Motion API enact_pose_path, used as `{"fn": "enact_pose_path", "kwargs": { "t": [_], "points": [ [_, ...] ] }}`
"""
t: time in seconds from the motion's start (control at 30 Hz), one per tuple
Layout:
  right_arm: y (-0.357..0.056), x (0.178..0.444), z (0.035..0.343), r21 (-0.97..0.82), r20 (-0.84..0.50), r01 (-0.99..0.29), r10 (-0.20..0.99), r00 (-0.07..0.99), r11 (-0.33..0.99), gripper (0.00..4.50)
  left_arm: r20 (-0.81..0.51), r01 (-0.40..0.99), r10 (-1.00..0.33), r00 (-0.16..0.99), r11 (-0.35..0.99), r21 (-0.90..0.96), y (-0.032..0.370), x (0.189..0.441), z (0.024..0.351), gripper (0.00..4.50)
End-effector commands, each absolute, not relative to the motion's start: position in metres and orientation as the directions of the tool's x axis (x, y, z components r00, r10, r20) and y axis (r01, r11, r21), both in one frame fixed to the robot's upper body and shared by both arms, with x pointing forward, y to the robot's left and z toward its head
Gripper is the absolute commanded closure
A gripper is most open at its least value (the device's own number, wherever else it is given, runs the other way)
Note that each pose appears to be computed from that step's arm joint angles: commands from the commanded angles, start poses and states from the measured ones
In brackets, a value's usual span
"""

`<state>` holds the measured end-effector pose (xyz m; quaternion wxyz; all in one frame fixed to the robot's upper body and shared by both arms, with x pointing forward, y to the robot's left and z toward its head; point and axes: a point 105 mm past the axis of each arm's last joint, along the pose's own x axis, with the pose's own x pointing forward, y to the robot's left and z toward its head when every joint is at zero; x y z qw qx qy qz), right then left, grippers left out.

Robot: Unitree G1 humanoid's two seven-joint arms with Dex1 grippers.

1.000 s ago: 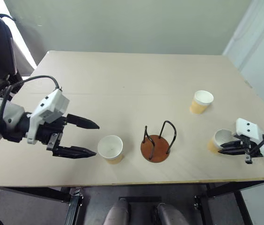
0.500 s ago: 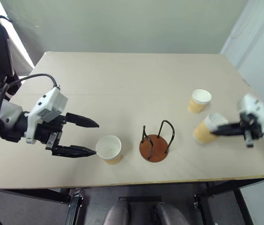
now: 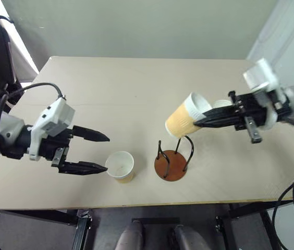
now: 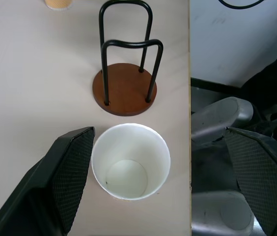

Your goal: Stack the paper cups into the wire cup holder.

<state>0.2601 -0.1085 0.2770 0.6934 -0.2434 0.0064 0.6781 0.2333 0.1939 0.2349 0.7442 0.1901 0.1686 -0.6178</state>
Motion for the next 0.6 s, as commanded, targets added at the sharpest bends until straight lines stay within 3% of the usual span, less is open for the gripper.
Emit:
{"fn": "enact_pose_path", "kwargs": {
  "t": [0.03, 0.43, 0.53, 0.6],
  "points": [
    [-0.106, 0.260, 0.271, -0.371, -0.383, -0.926, 0.920, 0.078, -0.076, 4.48, -0.478, 0.981, -0.857, 0.192, 0.150, 0.125, 0.191, 0.228, 0.243, 0.00],
    [-0.096, 0.256, 0.246, -0.330, -0.461, -0.931, 0.887, 0.015, -0.155, 4.48, -0.485, 0.976, -0.847, 0.216, 0.175, 0.129, 0.192, 0.224, 0.242, 0.00],
    [-0.094, 0.257, 0.245, -0.330, -0.467, -0.931, 0.884, 0.014, -0.159, 3.92, -0.486, 0.976, -0.847, 0.217, 0.176, 0.128, 0.192, 0.223, 0.242, 0.00],
    [-0.094, 0.257, 0.245, -0.330, -0.469, -0.930, 0.883, 0.014, -0.160, 3.27, -0.486, 0.976, -0.846, 0.218, 0.178, 0.129, 0.192, 0.223, 0.242, 0.00]
  ]
}}
